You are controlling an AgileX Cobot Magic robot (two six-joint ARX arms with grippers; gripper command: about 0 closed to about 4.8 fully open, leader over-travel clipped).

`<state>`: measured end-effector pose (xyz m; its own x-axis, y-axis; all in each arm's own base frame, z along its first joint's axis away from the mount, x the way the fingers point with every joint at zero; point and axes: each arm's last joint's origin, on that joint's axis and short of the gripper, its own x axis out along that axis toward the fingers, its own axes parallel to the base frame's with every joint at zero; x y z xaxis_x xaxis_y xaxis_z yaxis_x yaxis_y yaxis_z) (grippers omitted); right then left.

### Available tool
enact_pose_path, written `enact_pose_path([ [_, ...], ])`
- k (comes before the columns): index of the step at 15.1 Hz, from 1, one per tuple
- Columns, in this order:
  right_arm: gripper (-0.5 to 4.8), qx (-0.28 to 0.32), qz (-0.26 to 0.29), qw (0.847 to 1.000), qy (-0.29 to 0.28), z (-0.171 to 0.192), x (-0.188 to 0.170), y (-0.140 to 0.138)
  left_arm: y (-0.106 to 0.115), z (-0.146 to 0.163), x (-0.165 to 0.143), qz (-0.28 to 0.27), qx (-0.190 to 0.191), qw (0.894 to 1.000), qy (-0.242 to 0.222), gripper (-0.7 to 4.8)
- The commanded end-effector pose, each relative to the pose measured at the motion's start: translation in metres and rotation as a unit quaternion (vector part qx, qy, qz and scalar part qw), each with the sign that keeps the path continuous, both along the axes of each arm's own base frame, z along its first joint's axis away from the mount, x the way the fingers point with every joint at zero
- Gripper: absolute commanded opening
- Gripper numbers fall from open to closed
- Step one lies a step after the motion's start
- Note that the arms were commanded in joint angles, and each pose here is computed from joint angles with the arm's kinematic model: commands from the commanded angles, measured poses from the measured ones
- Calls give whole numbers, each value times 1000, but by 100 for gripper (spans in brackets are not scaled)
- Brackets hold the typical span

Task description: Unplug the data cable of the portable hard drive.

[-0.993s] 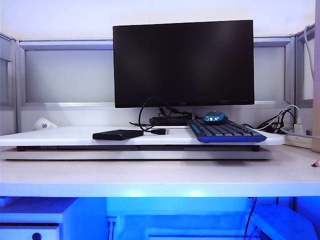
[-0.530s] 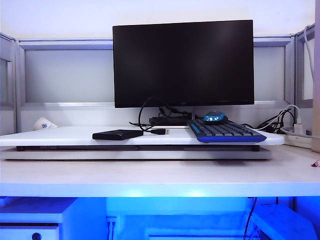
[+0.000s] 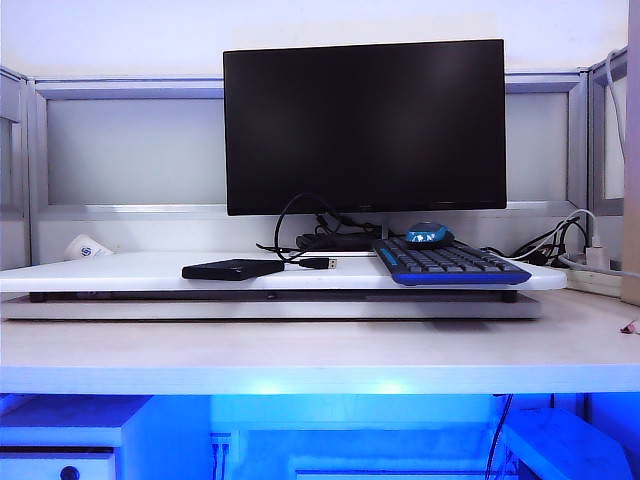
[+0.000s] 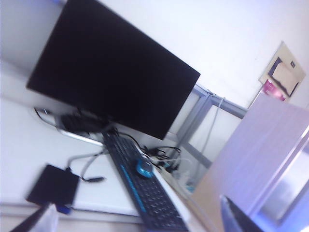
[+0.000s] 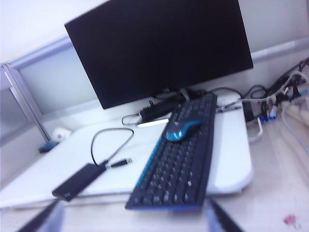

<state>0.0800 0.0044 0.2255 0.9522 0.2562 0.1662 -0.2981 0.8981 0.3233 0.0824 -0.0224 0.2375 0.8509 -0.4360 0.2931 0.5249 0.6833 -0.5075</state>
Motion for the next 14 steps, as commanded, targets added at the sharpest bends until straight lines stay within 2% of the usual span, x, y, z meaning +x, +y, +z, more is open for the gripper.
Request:
enact_pose_path([
  [1,375,0,2,1000,-24,11,-5,0,-4,27,9,-44,-7,999,-10,479],
  [2,375,0,1,1000,-29,15,-6,0,-5,38,16,-52,-5,999,-11,479],
  [3,375,-1,1,999,-38,19,-8,1,-7,47,28,-66,-31,997,12,479],
  [4,376,-1,1,999,-47,24,-10,1,-10,48,41,-100,-112,987,61,479],
  [5,376,-1,0,999,-48,26,-11,1,-11,46,47,-116,-136,980,82,479],
  [7,376,-1,2,999,-42,31,-8,1,-16,40,63,-155,-146,970,117,479],
  [9,377,-6,17,1000,-23,44,4,1,-20,29,80,-170,-165,958,163,479],
  [10,378,-46,32,998,13,72,37,0,-22,16,93,-163,-167,951,205,479],
  [11,378,-45,53,997,35,76,61,0,-25,5,102,-175,-160,942,238,479],
  [14,378,-46,58,997,36,72,75,1,-29,-11,123,-188,-166,936,247,466],
])
